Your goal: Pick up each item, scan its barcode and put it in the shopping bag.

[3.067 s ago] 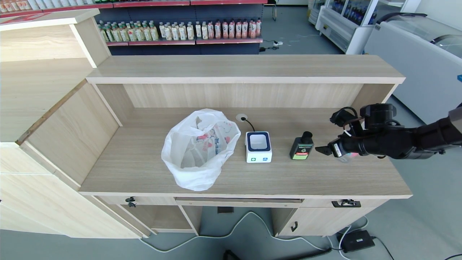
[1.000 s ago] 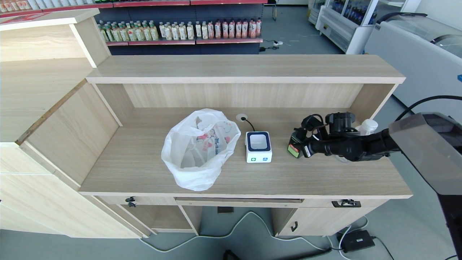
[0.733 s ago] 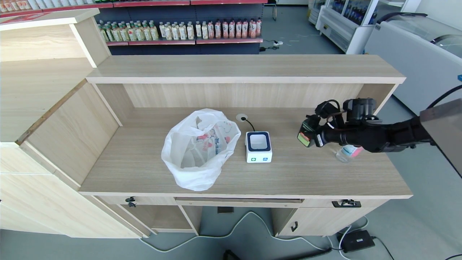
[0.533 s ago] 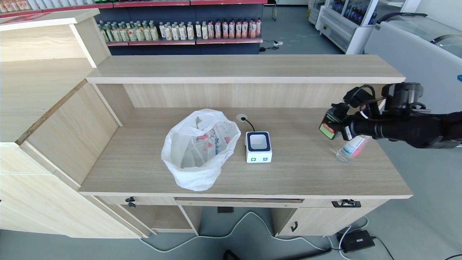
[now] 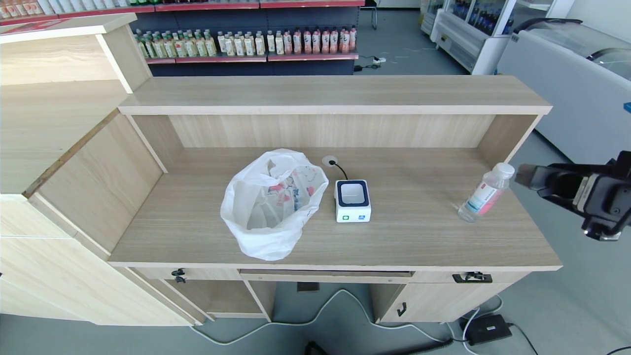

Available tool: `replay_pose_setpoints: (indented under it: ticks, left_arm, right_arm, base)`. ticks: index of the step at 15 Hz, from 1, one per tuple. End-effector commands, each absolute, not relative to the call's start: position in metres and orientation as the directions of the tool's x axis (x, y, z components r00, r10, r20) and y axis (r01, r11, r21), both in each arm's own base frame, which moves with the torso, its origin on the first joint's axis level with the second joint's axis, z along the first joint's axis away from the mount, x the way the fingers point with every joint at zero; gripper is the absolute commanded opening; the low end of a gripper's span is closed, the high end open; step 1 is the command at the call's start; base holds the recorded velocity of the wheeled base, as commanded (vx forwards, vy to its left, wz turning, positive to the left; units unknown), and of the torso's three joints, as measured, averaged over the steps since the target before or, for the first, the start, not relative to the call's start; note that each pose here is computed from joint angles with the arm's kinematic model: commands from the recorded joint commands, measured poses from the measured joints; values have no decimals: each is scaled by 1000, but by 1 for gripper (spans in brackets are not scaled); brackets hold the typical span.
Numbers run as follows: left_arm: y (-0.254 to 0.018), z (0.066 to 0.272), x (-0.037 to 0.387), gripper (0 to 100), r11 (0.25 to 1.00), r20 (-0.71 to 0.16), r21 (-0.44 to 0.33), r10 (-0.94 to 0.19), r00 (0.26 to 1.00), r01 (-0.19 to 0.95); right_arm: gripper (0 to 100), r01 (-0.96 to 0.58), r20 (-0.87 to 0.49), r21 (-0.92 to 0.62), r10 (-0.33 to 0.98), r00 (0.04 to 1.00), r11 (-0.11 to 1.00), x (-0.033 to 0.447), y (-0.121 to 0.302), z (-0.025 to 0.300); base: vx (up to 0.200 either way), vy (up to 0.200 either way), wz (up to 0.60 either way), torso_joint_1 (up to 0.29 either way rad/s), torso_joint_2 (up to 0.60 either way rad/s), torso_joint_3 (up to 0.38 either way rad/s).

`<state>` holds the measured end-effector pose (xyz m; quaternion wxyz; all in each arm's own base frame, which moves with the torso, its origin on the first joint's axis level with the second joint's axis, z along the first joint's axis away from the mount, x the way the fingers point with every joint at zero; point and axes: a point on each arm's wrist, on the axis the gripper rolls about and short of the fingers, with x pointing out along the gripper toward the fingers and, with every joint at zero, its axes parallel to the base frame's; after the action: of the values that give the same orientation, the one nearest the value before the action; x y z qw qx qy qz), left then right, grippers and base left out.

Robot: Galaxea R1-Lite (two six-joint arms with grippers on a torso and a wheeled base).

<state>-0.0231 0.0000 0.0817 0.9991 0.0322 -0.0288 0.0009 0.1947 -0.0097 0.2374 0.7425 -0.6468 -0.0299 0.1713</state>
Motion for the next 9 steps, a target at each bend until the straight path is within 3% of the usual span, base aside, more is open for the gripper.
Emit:
replay_pose_setpoints:
  ticks: [1, 4, 7, 9]
  left_arm:
    - [0, 82, -23, 100, 998, 58, 64, 0, 998, -4]
    - [0, 82, -23, 100, 998, 58, 64, 0, 998, -4]
    - [0, 82, -23, 100, 998, 58, 64, 0, 998, -4]
    - [0, 82, -23, 100, 998, 58, 64, 0, 998, -4]
  right_arm:
    - [0, 52, -40, -984, 491, 870, -172, 152, 22, 260]
    - [0, 470, 79, -785, 687, 722, -404, 133, 54, 275]
    - [0, 754, 126, -508, 829, 544, -417, 110, 78, 282]
    - [0, 834, 144, -381, 866, 480, -399, 100, 84, 285]
  base:
    - [0, 0, 0, 0, 0, 0]
    - [0, 0, 0, 0, 0, 0]
    - [0, 0, 0, 0, 0, 0]
    - [0, 0, 0, 0, 0, 0]
